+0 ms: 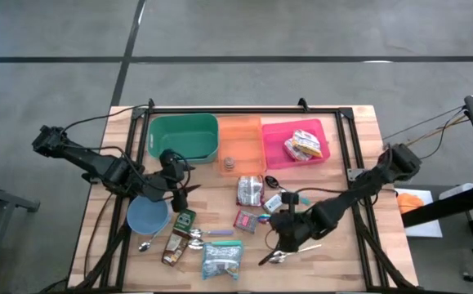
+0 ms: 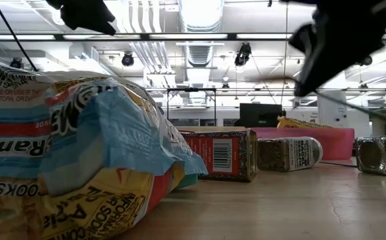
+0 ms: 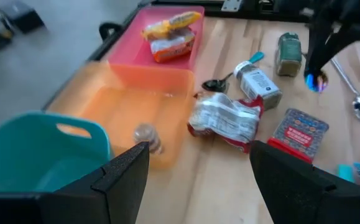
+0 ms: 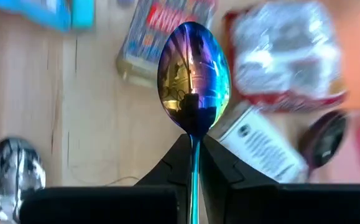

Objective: Pick & Place Food Item
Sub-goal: Put the blue spoon into the green bin

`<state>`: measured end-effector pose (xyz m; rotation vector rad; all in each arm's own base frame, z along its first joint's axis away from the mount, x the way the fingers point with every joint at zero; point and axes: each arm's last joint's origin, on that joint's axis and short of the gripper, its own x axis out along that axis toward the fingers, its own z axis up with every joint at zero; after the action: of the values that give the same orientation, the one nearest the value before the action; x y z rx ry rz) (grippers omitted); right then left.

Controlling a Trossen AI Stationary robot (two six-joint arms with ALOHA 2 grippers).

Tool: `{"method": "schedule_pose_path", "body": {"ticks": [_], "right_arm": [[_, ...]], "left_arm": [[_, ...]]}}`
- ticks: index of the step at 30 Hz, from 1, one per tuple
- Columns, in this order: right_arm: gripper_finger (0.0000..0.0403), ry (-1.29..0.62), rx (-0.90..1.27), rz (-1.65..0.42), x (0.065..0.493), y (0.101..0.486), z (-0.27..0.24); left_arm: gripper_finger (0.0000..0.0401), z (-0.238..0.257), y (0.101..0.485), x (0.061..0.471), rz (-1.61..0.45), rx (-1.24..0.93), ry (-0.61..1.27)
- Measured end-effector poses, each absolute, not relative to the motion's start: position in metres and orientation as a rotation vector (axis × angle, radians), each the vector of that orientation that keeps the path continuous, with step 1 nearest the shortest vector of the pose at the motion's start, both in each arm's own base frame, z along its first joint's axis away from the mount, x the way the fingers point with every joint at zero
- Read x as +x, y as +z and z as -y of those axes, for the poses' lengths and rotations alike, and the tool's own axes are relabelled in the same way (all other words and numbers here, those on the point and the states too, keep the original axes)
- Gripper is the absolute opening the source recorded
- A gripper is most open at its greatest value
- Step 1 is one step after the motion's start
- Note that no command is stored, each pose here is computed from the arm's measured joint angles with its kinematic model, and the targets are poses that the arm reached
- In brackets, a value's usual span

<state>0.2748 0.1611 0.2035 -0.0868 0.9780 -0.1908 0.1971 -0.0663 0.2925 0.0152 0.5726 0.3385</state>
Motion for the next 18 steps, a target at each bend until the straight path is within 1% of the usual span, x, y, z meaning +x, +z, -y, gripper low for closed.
{"method": "schedule_pose_path", "body": {"ticks": [7, 14, 18], "right_arm": [[0.0011, -0.164, -0.149, -0.784, 0.289, 0.236, -0.137], [0.0011, -0.161, -0.247, -0.654, 0.305, 0.263, -0.098], [0.0011, -0.089, -0.244, -0.588, 0.313, 0.276, -0.073]], "left_arm": [[0.0279, 0.067, 0.297, 0.200, -0.535, 0.137, 0.321], [0.0279, 0.064, 0.301, 0.201, -0.487, 0.206, 0.423], [0.0279, 0.059, 0.301, 0.203, -0.491, 0.225, 0.450]]}}
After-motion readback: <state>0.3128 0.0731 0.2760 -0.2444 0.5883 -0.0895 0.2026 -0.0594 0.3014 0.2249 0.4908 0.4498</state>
